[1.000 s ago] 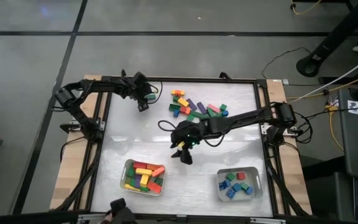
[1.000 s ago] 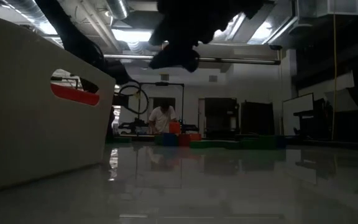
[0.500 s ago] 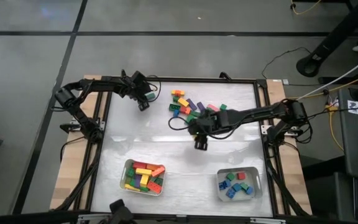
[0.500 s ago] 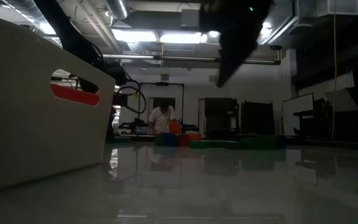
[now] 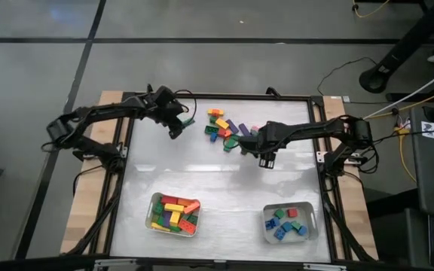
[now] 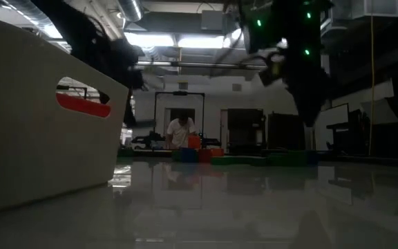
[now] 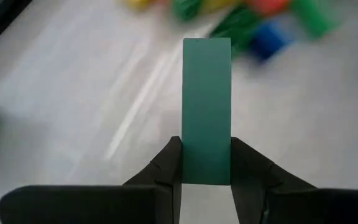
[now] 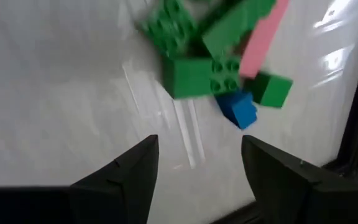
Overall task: Sort blocks by size
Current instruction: Put the rectangular green block into the white bin
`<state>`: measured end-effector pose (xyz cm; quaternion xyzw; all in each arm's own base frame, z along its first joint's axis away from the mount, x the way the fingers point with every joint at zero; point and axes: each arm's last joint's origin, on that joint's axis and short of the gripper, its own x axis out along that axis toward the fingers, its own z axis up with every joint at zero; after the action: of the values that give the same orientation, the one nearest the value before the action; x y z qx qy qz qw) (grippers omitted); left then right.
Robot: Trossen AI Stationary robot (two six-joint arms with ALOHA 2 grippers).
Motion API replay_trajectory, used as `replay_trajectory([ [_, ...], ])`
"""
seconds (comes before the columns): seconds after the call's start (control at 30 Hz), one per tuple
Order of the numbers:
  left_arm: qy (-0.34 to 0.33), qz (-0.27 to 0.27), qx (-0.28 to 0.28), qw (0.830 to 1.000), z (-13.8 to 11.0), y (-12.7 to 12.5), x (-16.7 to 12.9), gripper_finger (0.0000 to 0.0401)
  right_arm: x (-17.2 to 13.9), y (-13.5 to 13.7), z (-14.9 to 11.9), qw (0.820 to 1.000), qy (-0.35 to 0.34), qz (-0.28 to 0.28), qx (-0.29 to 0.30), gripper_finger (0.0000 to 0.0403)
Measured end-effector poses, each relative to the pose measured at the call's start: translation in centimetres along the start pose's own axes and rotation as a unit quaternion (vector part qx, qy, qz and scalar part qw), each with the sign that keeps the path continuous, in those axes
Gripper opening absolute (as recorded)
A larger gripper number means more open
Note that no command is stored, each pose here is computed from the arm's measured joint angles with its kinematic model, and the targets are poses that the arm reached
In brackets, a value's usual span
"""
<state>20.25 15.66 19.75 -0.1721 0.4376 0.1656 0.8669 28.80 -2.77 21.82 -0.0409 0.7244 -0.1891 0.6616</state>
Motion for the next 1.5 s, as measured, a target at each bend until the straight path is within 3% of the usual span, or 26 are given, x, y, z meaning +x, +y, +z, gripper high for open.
replay_trajectory([
  [0.13,-0.032,-0.057,-0.001,0.998,0.3,-2.6,-2.0,0.0081,1.7,-1.3,-1.2,1.000,0.022,0.001,-0.014,0.0229],
  [0.43,-0.048,-0.134,0.025,0.990,-0.2,-8.3,-4.5,0.0083,4.6,-4.1,-1.9,0.999,0.035,0.005,-0.041,0.0229],
  [0.7,-0.003,-0.199,0.058,0.978,-1.8,-13.1,-4.7,0.0084,6.6,-5.3,-1.8,0.999,0.011,0.005,-0.034,0.0229],
  [1.07,0.061,-0.280,0.112,0.951,-5.1,-19.2,-5.8,0.0092,6.8,-5.6,-1.5,0.999,-0.010,0.007,-0.036,0.0229],
  [1.27,0.109,-0.304,0.088,0.942,-7.0,-21.5,-6.6,0.0099,7.0,-5.5,-1.2,0.999,-0.017,0.013,-0.040,0.0229],
  [1.5,0.139,-0.296,0.023,0.945,-8.4,-23.0,-7.3,0.0101,7.9,-5.6,-1.5,0.999,-0.020,0.020,-0.036,0.0229],
])
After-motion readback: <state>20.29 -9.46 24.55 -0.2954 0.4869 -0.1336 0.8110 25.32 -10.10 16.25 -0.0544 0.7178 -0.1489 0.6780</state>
